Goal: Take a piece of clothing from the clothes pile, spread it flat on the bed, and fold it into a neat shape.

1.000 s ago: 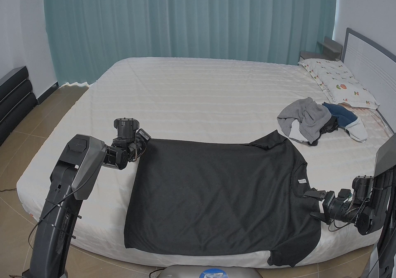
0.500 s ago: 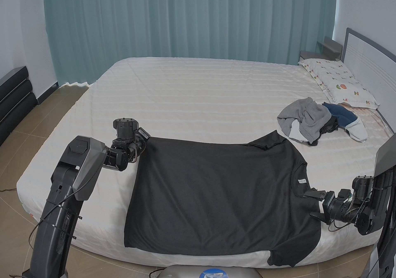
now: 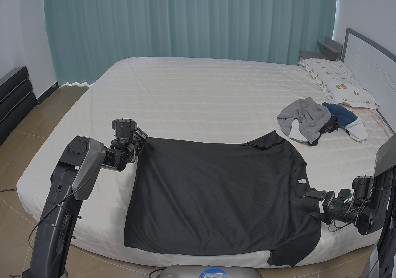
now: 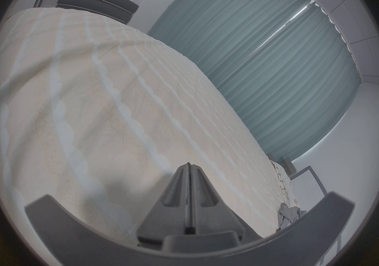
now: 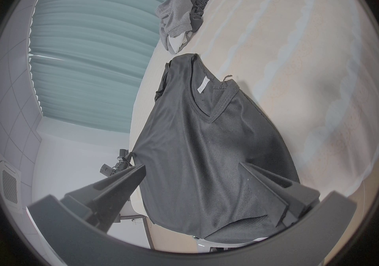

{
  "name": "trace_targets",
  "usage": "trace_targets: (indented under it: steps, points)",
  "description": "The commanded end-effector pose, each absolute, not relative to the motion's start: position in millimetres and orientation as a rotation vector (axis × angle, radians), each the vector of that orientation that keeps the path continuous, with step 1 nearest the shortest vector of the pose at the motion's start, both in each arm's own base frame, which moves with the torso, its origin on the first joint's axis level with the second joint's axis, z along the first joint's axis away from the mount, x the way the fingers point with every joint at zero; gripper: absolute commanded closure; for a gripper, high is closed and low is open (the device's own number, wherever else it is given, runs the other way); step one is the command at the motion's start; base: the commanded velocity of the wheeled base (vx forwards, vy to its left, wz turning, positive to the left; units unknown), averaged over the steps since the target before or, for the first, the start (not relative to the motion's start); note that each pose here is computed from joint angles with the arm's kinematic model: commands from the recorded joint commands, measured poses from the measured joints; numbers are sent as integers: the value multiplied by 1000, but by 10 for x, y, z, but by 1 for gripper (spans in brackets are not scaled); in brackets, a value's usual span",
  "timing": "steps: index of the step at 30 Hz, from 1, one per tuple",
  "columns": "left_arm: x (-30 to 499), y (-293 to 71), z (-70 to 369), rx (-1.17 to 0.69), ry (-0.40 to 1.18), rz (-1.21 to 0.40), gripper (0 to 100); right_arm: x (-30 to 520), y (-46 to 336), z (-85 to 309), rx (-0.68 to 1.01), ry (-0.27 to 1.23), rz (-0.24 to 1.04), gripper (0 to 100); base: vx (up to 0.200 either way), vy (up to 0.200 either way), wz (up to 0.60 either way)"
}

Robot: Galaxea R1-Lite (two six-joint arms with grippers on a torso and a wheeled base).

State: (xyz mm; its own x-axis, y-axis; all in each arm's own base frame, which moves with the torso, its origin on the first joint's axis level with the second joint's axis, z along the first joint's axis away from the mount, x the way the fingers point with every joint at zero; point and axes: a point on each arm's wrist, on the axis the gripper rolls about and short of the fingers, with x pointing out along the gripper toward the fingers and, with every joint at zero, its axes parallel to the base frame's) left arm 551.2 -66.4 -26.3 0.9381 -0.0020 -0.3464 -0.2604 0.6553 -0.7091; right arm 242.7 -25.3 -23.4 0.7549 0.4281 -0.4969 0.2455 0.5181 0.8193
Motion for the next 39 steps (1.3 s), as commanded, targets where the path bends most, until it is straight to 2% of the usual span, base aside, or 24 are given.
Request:
trace_targets:
  steps: [1, 19, 31, 32, 39]
  points:
    - [5523, -611, -254, -851, 312, 160, 100, 2431, -253, -228, 1044, 733, 127, 0, 0, 0, 0]
    - [5534, -502, -282, -847, 290, 206, 100, 2431, -253, -228, 1044, 733, 127, 0, 0, 0, 0]
    - [5515, -586, -303, -836, 324, 201, 100, 2435, -254, -227, 1043, 731, 128, 0, 0, 0, 0]
    - [5506, -602, -306, -834, 342, 206, 0, 2435, -254, -227, 1043, 731, 128, 0, 0, 0, 0]
    - [5498, -601, -287, -838, 353, 213, 0, 2459, -255, -215, 1033, 717, 131, 0, 0, 0, 0]
